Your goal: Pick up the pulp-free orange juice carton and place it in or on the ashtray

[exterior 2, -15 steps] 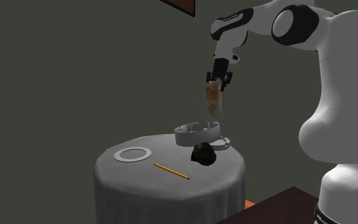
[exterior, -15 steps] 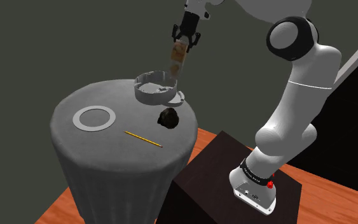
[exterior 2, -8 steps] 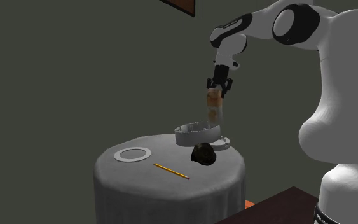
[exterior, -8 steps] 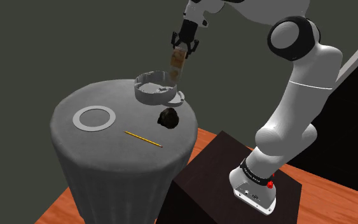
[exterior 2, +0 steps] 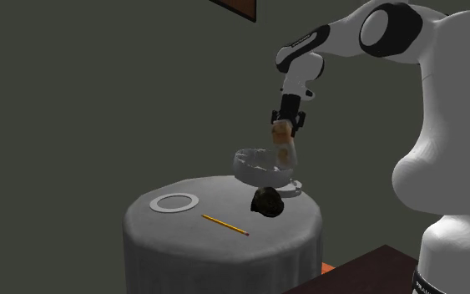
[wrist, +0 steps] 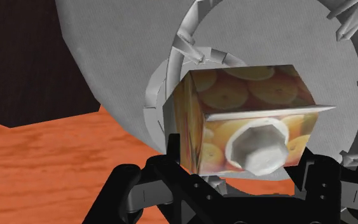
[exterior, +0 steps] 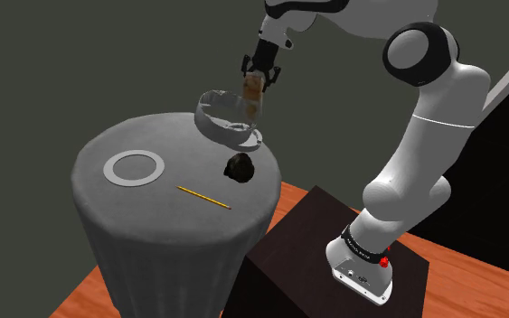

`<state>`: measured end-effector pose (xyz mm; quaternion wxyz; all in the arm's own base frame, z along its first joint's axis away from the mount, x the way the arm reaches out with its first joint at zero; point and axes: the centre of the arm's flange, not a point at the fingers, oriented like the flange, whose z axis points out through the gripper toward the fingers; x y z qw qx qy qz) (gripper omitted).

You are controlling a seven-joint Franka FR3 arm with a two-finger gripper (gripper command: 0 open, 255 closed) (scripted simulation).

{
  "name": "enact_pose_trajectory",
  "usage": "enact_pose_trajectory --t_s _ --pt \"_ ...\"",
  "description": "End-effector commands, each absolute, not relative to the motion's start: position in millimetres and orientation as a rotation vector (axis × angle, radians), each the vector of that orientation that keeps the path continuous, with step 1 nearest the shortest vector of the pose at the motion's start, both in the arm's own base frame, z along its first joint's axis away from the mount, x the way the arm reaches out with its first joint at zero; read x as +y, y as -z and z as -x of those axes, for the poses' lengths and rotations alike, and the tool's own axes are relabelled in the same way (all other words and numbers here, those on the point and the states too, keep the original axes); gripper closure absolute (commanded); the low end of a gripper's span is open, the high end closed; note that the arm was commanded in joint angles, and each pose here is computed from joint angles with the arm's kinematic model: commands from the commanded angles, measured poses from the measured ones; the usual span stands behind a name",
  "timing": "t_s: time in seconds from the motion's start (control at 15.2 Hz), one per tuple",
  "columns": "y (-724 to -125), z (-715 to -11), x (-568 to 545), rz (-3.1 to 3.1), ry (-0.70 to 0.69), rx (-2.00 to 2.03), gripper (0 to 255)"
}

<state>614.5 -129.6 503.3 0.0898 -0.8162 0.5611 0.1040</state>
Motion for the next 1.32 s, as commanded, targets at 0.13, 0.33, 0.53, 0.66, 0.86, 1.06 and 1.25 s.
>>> enact_pose_trajectory --t_s 0.13,0.33,0.53,0.66,0.86,1.06,1.25 --pt "-475.8 -615.9 -128.6 2.429 -0.324 1.669 255" --pt "-460.0 -615.9 -128.6 2.429 -0.324 1.669 255" --pt "-451.2 -615.9 -128.6 2.429 -0.324 1.669 255" --pt "-451.2 -615.9 -128.6 2.429 -0.324 1.669 255" --pt "-451.2 -615.9 -128.6 2.429 -0.324 1.669 255" --pt "-451.0 -615.7 -128.3 2.429 -0.324 1.669 0" --pt "-451.1 -615.5 -128.6 2.429 -0.324 1.669 0"
